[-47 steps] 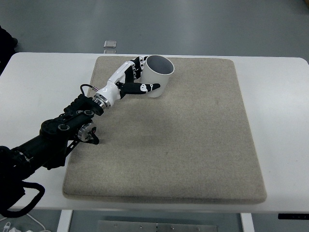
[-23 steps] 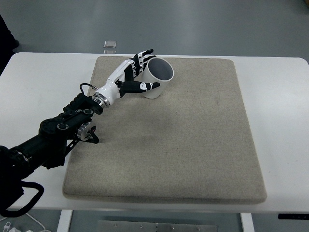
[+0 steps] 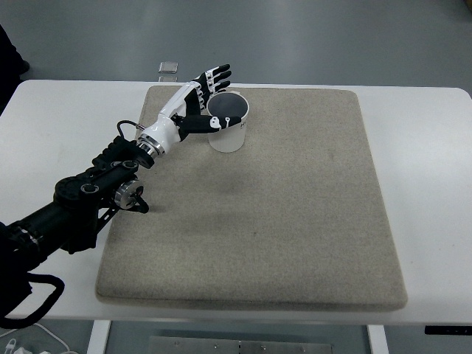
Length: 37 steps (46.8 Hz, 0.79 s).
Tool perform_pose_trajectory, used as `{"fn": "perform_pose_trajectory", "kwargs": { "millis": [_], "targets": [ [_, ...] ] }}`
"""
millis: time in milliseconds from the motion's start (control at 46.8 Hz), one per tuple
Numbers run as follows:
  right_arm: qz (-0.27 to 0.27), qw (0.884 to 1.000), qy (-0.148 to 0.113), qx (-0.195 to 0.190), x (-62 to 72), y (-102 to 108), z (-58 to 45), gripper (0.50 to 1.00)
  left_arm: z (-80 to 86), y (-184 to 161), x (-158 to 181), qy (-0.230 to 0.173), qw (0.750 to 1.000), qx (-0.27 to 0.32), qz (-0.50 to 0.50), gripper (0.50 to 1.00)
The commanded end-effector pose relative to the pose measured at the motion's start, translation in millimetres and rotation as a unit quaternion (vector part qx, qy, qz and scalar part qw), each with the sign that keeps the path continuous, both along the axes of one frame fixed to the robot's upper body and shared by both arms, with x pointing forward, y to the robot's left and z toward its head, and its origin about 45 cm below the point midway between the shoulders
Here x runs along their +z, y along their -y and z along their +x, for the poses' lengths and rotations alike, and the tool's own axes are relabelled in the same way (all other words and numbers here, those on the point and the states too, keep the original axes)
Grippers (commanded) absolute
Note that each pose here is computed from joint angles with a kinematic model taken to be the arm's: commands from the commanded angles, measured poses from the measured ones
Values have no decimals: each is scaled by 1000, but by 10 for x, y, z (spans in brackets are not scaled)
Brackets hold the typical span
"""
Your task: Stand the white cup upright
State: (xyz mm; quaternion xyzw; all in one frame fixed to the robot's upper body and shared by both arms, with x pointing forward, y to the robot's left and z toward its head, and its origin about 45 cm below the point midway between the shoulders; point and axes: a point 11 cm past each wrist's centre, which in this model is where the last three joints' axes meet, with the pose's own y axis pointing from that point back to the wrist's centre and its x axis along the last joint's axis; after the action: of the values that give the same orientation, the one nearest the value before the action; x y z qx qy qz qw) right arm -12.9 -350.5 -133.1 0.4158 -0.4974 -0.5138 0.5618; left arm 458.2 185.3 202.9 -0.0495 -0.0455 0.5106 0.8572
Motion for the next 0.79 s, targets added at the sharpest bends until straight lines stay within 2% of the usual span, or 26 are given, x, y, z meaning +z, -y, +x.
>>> {"fn": "perform_pose_trajectory", "kwargs": {
  "millis": [0,363,769],
  "targets": [
    [0,1000,0,0,0,0,0,930,23,-39,75,9,1000,6,-2,994],
    [0,1000,0,0,0,0,0,930,114,-163,283,30,999,23,-15,994],
    [0,1000,0,0,0,0,0,930,418,-340,955,70,992,65,-83,994]
  ]
}}
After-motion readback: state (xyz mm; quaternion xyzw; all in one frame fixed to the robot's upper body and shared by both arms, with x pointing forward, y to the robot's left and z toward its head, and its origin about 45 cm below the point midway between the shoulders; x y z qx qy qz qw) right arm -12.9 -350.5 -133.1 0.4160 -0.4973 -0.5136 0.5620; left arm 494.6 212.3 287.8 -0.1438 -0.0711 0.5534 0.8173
